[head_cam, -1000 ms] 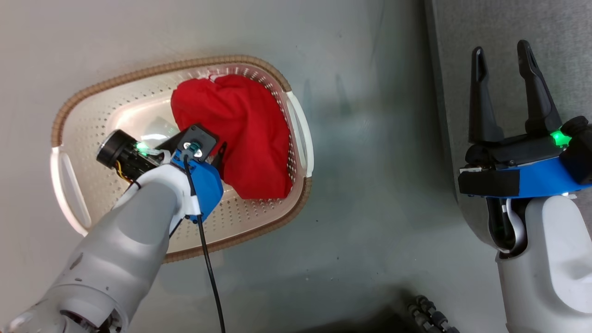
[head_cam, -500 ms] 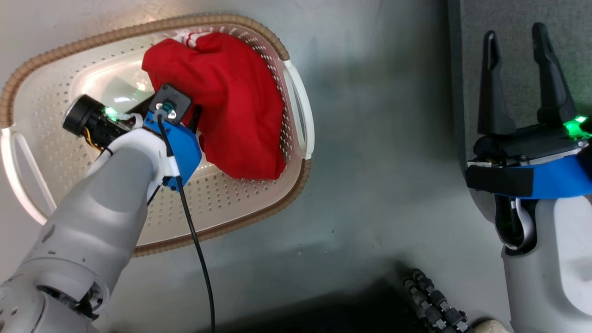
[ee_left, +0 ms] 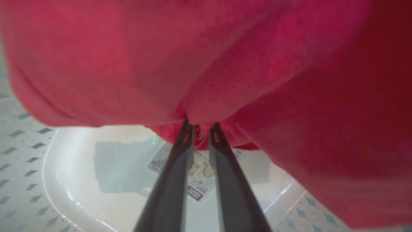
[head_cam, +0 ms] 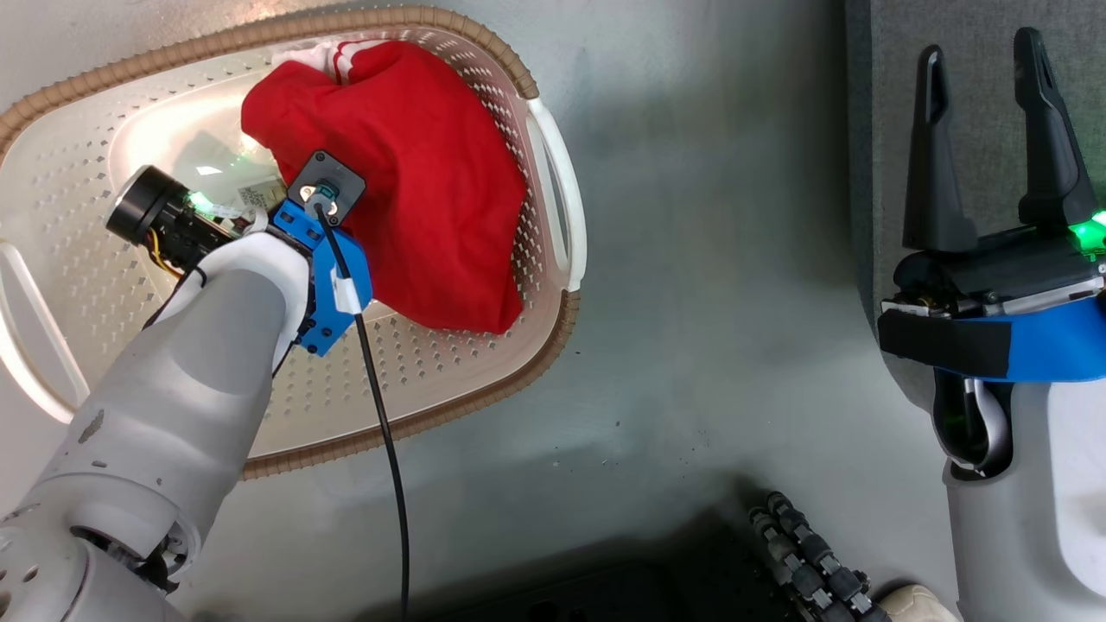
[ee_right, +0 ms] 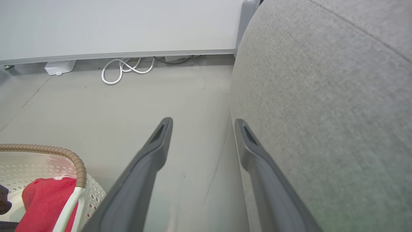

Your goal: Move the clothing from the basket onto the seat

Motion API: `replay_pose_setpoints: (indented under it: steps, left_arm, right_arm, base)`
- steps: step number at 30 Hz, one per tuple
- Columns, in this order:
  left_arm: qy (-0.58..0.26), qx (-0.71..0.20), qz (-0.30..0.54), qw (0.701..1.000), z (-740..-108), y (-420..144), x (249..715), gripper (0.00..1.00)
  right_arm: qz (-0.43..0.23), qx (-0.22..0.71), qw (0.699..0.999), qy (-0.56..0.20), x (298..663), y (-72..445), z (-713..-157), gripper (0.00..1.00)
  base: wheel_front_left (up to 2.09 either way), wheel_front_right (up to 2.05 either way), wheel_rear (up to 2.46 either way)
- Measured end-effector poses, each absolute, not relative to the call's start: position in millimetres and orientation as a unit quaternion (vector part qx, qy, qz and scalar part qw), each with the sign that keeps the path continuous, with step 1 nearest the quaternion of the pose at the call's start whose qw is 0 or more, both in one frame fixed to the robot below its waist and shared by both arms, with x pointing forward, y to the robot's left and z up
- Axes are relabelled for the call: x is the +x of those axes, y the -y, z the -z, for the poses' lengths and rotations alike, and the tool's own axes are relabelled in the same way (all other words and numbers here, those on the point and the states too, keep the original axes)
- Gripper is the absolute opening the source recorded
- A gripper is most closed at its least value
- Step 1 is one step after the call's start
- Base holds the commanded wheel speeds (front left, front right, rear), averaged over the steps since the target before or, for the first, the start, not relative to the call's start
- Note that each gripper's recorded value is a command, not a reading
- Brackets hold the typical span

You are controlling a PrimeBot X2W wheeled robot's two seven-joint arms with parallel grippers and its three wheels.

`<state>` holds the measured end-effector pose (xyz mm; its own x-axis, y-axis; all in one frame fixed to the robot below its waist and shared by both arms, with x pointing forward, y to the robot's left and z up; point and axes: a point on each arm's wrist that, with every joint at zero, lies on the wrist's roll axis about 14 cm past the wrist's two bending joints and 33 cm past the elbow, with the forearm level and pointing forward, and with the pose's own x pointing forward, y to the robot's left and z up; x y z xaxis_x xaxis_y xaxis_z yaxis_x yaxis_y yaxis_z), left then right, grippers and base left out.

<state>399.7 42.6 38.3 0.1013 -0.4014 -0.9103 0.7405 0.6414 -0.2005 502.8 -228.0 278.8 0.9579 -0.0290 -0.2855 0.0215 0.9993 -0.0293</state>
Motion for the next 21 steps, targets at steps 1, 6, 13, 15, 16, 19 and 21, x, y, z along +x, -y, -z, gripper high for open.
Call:
replay_pose_setpoints:
  steps: [1,6,13,15,16,19,21]
  left_arm:
    - [-0.543,0.158,0.394,0.724,-39,-43,399,0.0]
    - [-0.544,0.163,0.393,0.723,-42,-46,401,0.0]
    - [-0.526,0.156,0.393,0.738,-54,-41,410,0.0]
    - [-0.52,0.147,0.389,0.746,-60,-38,414,0.0]
    - [-0.518,0.143,0.387,0.749,-63,-38,416,0.0]
    - [-0.499,0.134,0.389,0.763,-77,-31,424,0.0]
    - [-0.488,0.13,0.39,0.77,-85,-28,429,0.0]
  right_arm:
    - [0.013,-0.014,0.99,-0.143,503,228,-280,1.0]
    - [0.013,-0.014,0.99,-0.138,505,228,-283,1.0]
    - [0.012,-0.012,0.991,-0.131,507,226,-290,1.0]
    - [0.011,-0.011,0.992,-0.127,509,225,-293,1.0]
    - [0.01,-0.01,0.992,-0.125,510,224,-295,1.0]
    - [0.006,-0.005,0.993,-0.114,514,221,-304,1.0]
    - [0.004,-0.002,0.994,-0.109,516,219,-309,1.0]
  base:
    - [0.0,0.0,0.0]
    - [0.0,0.0,0.0]
    - [0.0,0.0,0.0]
    - [0.0,0.0,0.0]
    - [0.0,0.0,0.0]
    - [0.0,0.0,0.0]
    - [0.0,0.0,0.0]
